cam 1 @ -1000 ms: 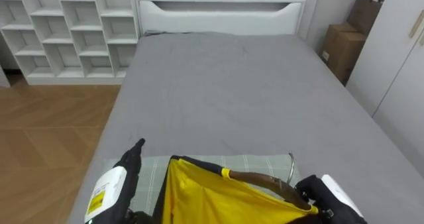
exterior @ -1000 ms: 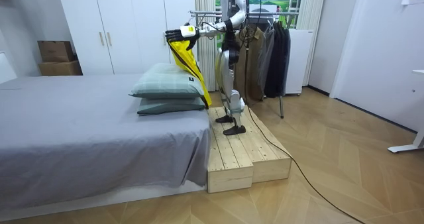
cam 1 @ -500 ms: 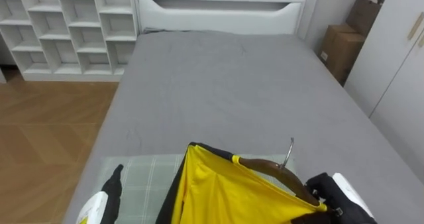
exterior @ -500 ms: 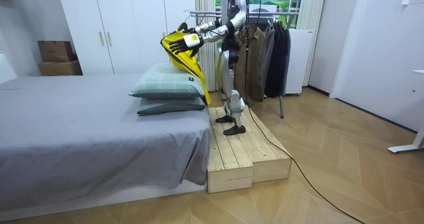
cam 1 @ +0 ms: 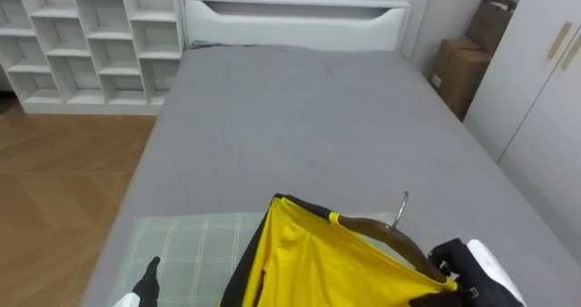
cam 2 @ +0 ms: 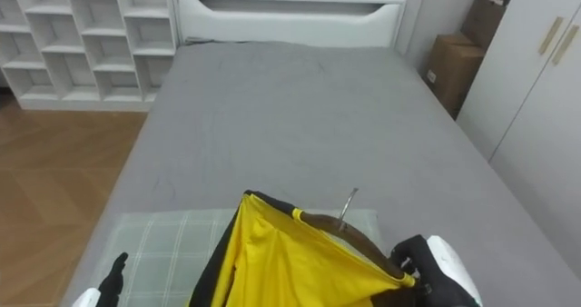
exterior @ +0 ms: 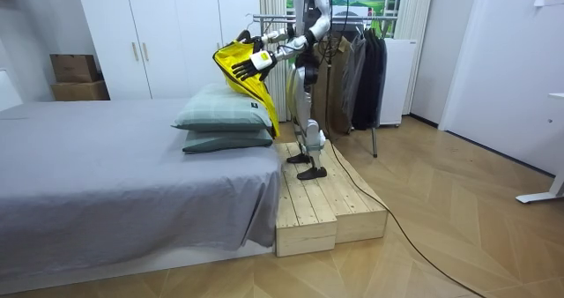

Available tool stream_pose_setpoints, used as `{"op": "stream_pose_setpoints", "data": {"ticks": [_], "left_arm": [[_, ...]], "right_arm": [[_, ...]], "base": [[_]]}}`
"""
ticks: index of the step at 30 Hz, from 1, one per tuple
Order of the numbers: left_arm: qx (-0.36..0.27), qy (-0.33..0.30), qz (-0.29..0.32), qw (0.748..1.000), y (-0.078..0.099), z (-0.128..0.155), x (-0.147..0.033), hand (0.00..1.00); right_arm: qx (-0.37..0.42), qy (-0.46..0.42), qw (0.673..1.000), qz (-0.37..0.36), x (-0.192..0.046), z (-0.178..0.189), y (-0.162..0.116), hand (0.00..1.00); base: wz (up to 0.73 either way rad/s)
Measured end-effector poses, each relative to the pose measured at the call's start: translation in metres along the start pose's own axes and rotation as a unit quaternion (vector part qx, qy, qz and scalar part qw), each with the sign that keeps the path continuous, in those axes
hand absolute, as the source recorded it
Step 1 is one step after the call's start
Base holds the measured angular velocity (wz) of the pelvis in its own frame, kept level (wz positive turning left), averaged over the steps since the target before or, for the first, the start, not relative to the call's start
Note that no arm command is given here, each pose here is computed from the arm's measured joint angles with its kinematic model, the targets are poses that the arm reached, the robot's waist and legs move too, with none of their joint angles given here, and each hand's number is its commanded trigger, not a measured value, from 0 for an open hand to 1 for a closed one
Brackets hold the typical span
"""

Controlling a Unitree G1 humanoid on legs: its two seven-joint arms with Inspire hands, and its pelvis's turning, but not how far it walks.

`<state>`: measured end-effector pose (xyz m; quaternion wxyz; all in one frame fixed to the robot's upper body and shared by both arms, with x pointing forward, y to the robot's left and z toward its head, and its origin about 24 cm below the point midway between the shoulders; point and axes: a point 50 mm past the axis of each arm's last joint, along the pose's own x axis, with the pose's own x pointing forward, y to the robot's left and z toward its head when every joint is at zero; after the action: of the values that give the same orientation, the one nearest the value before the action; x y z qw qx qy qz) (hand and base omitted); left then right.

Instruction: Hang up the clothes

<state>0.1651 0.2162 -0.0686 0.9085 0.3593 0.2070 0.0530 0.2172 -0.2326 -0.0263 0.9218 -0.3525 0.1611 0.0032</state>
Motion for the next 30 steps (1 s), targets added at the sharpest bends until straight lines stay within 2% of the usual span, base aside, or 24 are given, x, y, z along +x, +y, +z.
{"op": "stream_pose_setpoints", "data": {"ticks": [6, 11, 15, 19, 23, 30], "left_arm": [[0.000, 0.009, 0.003, 1.000, 0.001, -0.003, 0.000, 0.00], [-0.018, 0.020, 0.016, 1.000, 0.007, -0.002, 0.013, 0.00], [-0.084, 0.042, 0.020, 0.995, 0.002, 0.000, 0.016, 0.00], [-0.107, 0.054, 0.022, 0.993, 0.001, 0.002, 0.020, 0.00], [-0.111, 0.051, 0.009, 0.992, -0.001, 0.009, 0.031, 0.00], [-0.123, 0.061, -0.004, 0.990, -0.017, 0.012, 0.026, 0.00]], "right_arm": [[0.003, -0.001, 1.000, -0.004, -0.001, 0.004, 0.011, 1.00], [0.017, -0.009, 1.000, -0.003, 0.005, 0.015, 0.017, 1.00], [0.022, -0.009, 1.000, -0.003, 0.006, 0.017, 0.020, 1.00], [0.029, -0.017, 0.999, 0.016, 0.007, 0.024, 0.030, 1.00], [0.027, -0.024, 0.999, 0.015, 0.010, 0.028, 0.028, 1.00], [-0.012, -0.067, 0.998, 0.009, 0.022, 0.051, 0.018, 1.00]], "base": [[-0.75], [-1.71], [-1.94], [-1.39], [-0.54], [-0.98]]}}
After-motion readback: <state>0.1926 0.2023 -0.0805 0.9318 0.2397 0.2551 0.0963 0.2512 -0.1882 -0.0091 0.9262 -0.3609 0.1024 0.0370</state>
